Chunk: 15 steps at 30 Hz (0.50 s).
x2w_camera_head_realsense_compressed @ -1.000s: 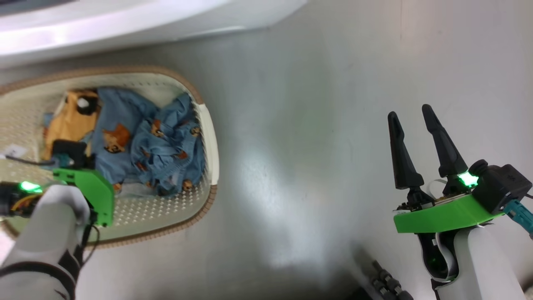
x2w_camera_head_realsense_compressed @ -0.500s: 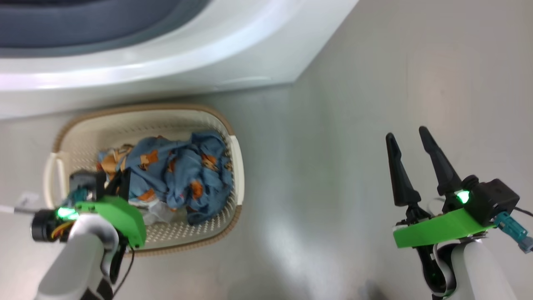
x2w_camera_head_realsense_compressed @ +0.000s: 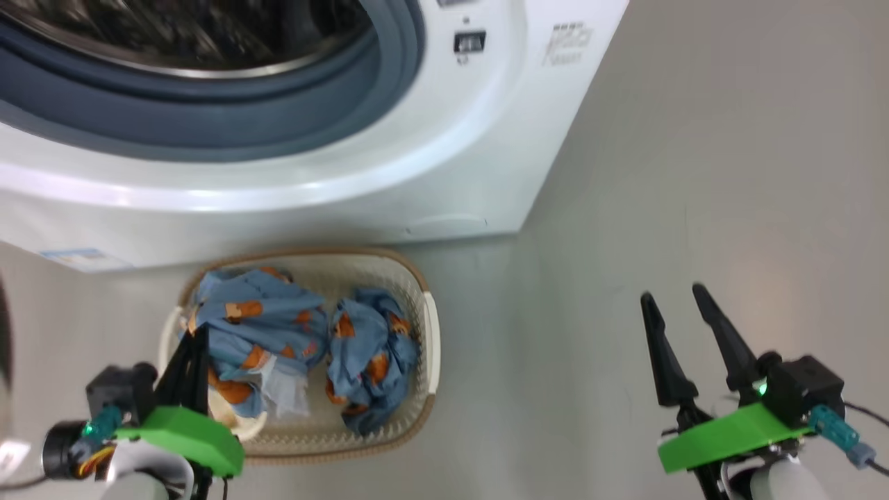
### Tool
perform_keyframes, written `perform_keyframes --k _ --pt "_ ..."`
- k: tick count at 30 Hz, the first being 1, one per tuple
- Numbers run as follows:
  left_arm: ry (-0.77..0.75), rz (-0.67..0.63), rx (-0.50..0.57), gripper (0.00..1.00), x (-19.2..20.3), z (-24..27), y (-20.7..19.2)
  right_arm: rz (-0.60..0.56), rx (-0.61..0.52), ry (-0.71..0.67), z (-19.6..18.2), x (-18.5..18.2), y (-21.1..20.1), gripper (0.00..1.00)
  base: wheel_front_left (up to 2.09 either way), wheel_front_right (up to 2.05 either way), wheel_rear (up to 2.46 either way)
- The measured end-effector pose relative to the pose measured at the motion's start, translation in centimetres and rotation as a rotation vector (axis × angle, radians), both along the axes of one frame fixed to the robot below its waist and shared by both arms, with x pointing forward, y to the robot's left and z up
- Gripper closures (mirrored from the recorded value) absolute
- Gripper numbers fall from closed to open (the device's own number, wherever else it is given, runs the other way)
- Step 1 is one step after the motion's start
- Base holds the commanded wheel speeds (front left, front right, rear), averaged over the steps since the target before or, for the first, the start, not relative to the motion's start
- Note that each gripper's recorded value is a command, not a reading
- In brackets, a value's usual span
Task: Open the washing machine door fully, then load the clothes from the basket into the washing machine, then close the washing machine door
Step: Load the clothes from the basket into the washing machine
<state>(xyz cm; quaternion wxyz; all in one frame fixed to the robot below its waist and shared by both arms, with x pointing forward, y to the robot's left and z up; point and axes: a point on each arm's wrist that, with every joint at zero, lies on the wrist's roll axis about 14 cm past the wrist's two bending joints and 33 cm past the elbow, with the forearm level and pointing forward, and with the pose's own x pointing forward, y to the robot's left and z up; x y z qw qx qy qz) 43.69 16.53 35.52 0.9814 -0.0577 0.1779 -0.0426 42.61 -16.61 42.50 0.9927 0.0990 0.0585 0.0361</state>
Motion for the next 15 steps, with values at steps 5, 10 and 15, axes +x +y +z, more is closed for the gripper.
perform_keyframes --k 5,10,15 --pt "-0.135 0.046 -0.016 1.00 -0.9 4.8 0.9 0.007 0.003 -0.027 1.5 -1.5 0.3 0.00 0.00 0.00 0.00" --pt "-0.273 0.084 -0.017 1.00 -2.2 9.5 1.7 0.013 0.005 -0.069 3.3 -2.7 0.5 0.00 0.00 0.00 0.00" --pt "-0.361 0.111 -0.001 1.00 -4.4 12.6 2.4 0.015 0.004 -0.099 4.6 -4.2 0.5 0.00 0.00 0.00 0.00"
